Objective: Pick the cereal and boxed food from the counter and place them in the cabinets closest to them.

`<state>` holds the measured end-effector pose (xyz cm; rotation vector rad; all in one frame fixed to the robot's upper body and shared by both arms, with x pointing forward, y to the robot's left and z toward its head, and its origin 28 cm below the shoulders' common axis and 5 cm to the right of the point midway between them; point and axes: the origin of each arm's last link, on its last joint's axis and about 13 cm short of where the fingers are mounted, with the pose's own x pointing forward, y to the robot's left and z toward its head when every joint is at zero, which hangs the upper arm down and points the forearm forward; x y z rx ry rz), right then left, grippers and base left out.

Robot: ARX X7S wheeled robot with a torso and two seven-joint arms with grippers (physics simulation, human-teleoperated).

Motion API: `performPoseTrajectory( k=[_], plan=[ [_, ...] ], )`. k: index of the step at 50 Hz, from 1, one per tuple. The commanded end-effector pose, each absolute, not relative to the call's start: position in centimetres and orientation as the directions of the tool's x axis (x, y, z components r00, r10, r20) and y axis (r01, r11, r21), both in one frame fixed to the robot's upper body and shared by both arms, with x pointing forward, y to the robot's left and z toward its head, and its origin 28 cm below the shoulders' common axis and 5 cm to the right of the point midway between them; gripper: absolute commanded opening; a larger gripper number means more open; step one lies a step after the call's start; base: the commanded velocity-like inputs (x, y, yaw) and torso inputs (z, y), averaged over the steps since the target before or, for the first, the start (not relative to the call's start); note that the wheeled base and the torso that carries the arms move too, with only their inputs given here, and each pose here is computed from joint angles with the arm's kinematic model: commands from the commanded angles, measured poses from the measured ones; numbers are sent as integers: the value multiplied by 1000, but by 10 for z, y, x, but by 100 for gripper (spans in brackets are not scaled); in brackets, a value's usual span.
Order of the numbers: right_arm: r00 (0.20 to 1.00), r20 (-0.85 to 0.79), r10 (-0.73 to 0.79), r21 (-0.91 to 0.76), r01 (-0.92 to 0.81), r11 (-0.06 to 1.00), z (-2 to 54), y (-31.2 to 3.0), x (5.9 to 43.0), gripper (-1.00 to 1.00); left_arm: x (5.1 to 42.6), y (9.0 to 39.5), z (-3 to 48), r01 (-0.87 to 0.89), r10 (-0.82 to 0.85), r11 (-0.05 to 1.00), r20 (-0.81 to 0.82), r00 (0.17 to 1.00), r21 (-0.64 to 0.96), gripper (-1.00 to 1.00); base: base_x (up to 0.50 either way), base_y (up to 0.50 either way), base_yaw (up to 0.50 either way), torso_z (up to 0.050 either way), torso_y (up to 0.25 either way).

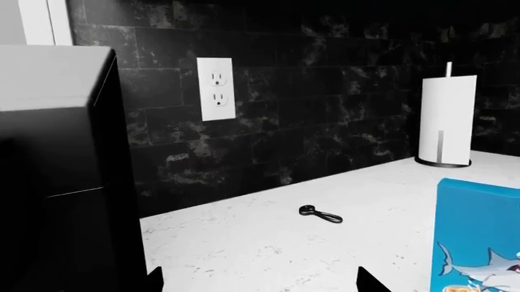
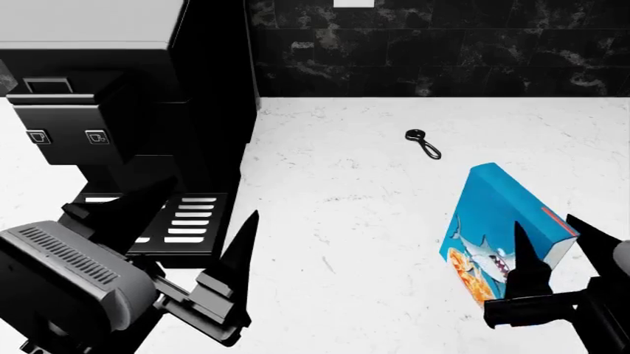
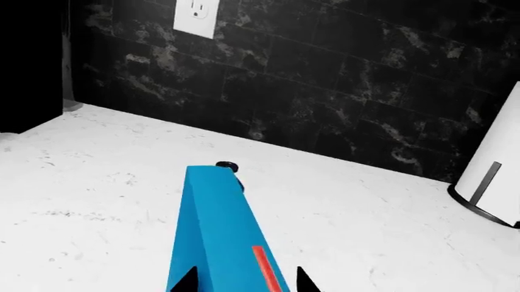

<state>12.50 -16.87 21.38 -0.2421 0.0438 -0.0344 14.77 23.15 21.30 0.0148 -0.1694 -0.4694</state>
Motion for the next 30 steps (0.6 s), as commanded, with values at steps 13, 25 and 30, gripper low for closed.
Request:
performPoseTrajectory(
  k=[13, 25, 30],
  plan=[
    [970, 231, 73, -188, -29, 982, 248, -151, 146, -100, 149, 230, 215, 453, -457, 889, 173, 872, 63, 100, 1, 0, 0, 0, 0],
    [914, 395, 91, -226, 1, 974, 305, -133, 169, -100, 150, 229, 215, 456, -460, 887, 184, 869, 67, 100, 0, 0, 0, 0, 0],
    [843, 531, 84, -222, 43, 974, 343, -132, 166, -100, 150, 229, 216, 456, -459, 888, 192, 867, 60, 100, 0, 0, 0, 0, 0]
  ],
)
